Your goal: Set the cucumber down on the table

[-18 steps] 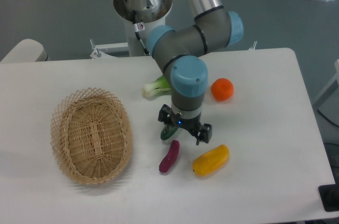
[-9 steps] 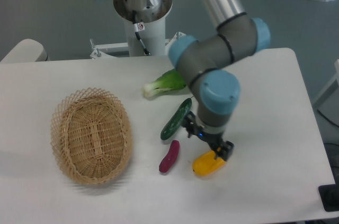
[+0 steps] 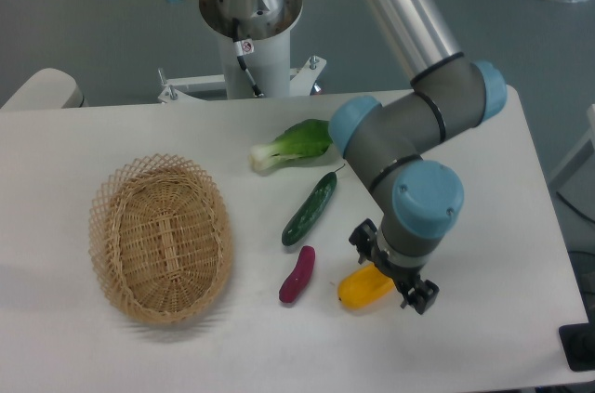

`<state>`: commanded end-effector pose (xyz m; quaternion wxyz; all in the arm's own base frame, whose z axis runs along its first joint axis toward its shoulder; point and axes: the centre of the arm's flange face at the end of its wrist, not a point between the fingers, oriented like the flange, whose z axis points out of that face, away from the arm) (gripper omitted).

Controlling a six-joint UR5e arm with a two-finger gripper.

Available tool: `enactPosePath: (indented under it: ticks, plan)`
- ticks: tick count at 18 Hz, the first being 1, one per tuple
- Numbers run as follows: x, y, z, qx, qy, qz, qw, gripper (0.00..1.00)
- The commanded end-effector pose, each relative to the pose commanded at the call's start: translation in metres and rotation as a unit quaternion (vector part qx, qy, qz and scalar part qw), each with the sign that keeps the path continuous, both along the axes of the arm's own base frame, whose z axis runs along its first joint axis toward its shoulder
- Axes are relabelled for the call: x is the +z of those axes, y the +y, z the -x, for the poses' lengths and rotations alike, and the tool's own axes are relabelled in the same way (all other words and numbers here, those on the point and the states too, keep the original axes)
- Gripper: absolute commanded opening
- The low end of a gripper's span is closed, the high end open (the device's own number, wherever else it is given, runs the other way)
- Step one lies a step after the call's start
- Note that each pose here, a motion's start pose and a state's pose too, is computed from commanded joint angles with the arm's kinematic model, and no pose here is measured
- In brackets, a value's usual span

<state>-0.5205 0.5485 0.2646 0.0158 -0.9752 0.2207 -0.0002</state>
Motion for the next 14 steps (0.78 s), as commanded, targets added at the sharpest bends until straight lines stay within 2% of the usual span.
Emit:
enactPosePath:
  ticks: [7,10,14]
  plan:
    - [0.0020,0.0092,0.0072,-0.026,0.004,-0.001,0.9997,1.00]
    - [0.0009,0.0095,0.0089,-0.063,0.008,0.002,0.9980,1.00]
    - [-0.0003,0.0086,0.0092,-0.066,0.011,0.006,0.9978,1.00]
